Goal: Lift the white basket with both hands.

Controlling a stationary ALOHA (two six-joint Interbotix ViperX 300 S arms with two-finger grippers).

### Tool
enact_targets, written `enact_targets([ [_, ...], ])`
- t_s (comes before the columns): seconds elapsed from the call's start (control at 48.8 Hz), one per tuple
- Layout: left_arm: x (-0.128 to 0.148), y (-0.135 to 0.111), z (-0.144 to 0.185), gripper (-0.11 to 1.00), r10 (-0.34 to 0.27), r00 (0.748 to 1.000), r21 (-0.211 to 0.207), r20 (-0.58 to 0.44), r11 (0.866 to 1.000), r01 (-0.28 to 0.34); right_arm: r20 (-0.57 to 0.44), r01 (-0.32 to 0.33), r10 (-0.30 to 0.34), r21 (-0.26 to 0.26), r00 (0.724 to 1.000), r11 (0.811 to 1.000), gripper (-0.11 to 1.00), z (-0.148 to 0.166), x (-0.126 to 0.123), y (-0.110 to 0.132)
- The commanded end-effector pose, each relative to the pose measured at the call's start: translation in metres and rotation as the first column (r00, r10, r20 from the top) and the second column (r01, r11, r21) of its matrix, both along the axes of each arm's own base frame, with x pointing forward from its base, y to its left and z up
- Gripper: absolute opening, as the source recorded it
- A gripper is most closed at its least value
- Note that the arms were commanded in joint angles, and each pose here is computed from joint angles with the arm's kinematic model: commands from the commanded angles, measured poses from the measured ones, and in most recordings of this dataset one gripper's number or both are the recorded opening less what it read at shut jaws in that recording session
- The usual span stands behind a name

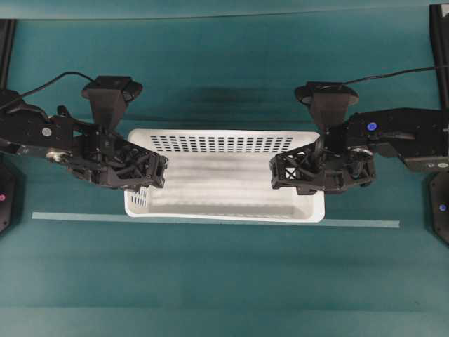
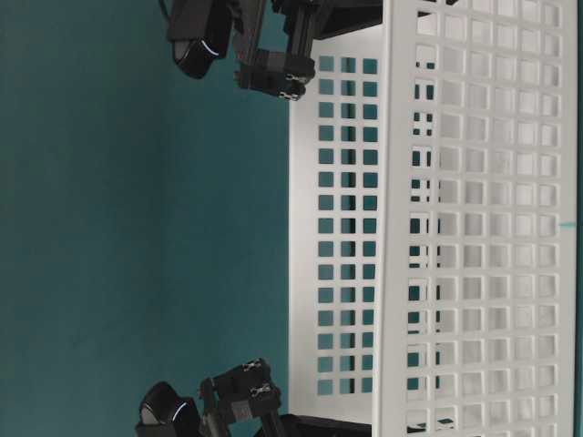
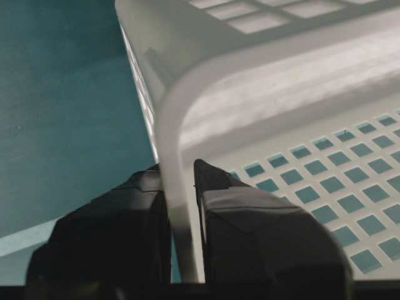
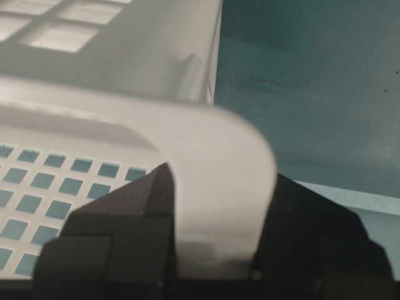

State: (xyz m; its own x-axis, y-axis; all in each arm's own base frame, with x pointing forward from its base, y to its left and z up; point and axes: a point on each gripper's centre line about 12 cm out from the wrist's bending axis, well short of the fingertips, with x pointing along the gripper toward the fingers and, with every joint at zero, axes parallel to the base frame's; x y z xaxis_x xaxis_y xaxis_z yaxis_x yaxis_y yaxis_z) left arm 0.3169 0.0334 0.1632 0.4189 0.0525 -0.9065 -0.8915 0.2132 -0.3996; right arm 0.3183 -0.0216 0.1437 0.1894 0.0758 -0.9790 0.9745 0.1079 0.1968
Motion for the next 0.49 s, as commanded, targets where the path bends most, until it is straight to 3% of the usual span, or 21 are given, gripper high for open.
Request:
enact_targets([
  [0.0, 0.0020, 0.0033, -0.0012, 0.06, -0.001, 1.000, 0.010, 0.002, 1.000, 0.001, -0.051, -0.044, 0.045, 0.008, 0.998, 0.999, 0.21, -0.0162, -0.0056, 0.0052],
  [0.287, 0.0039, 0.0035, -0.0023, 0.06, -0.005, 1.000, 0.014, 0.025, 1.000, 0.004, 0.023, -0.089, 0.089, -0.019, 0.996, 0.996, 0.21, -0.0151, 0.0019, 0.0032],
  [0.472, 0.0025, 0.0033, -0.0043, 0.07, -0.006, 1.000, 0.014, 0.023, 1.000, 0.006, 0.035, -0.082, 0.083, -0.022, 0.996, 0.996, 0.21, -0.0150, 0.0020, 0.0011],
])
